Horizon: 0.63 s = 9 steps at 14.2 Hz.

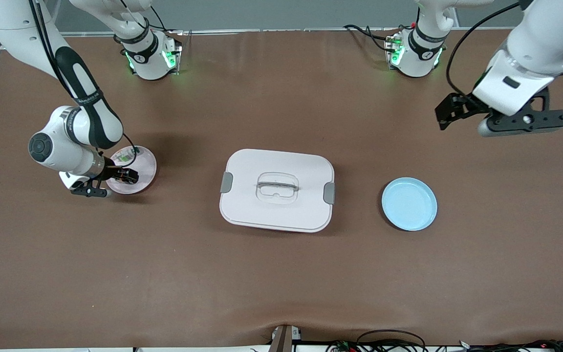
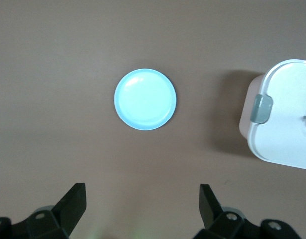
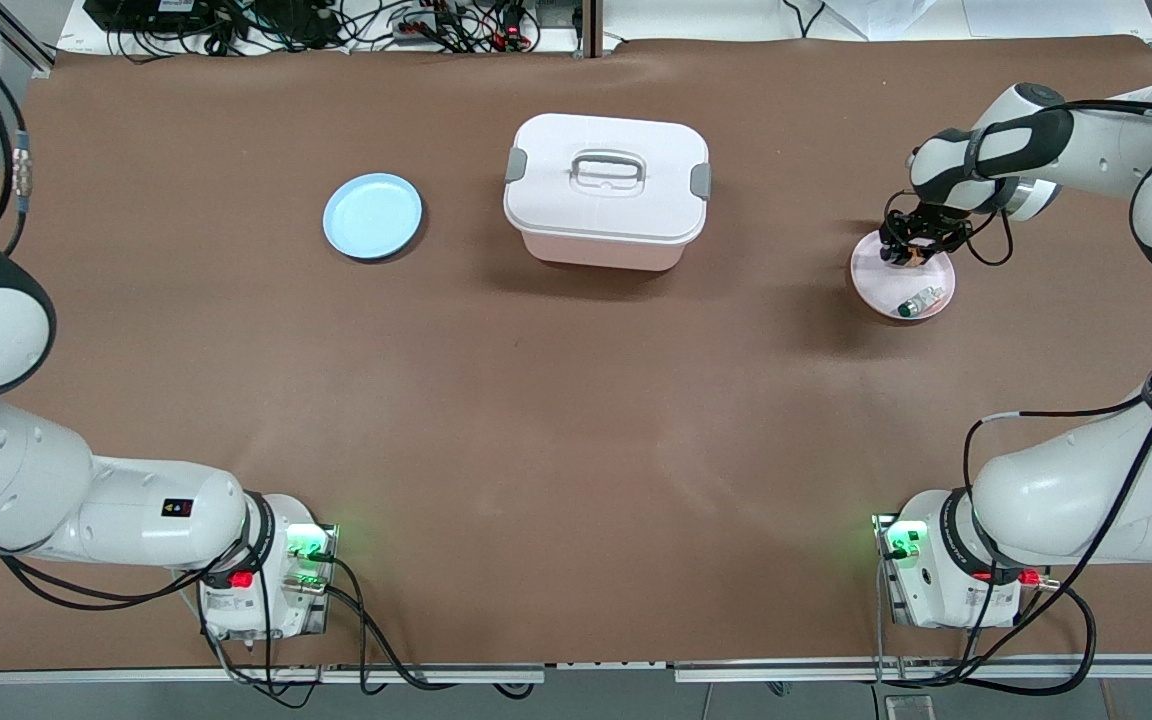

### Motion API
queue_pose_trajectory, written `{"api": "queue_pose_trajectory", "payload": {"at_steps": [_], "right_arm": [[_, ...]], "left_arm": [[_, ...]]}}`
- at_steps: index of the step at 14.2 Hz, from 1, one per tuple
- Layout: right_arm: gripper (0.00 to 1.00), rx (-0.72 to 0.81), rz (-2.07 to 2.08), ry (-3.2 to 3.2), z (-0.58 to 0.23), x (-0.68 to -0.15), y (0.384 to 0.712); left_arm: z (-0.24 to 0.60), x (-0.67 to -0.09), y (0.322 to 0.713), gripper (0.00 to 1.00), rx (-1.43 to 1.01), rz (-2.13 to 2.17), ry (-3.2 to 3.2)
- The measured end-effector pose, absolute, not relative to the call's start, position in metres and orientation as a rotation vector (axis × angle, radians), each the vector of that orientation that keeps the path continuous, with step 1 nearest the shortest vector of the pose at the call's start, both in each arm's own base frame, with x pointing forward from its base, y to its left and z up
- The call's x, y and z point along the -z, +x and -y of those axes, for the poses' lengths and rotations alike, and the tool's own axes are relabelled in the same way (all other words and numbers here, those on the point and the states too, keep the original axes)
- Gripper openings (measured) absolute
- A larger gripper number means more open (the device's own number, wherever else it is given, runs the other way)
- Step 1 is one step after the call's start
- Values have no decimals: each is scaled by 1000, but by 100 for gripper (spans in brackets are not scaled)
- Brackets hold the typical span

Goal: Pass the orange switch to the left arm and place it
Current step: 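Lower the right gripper and close it on the orange switch, then lift the switch with the right gripper while the left gripper approaches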

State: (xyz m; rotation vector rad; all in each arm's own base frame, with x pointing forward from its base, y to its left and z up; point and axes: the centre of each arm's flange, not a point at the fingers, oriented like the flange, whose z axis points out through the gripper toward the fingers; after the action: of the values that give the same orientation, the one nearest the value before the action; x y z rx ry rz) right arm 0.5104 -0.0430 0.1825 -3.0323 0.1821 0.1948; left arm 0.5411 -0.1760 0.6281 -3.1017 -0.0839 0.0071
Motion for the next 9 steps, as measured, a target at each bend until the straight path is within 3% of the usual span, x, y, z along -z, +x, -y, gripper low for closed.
{"api": "queue_pose_trajectory", "payload": {"at_steps": [4,9], "right_arm": [[73,-200,-180,-3031,42,-182,510],[73,-320,-157,-2996,37,-206,512]], "left_arm": [[195,-623,542,100,7,109,-3111],[197,-624,541,100,11,105,-3113]]}}
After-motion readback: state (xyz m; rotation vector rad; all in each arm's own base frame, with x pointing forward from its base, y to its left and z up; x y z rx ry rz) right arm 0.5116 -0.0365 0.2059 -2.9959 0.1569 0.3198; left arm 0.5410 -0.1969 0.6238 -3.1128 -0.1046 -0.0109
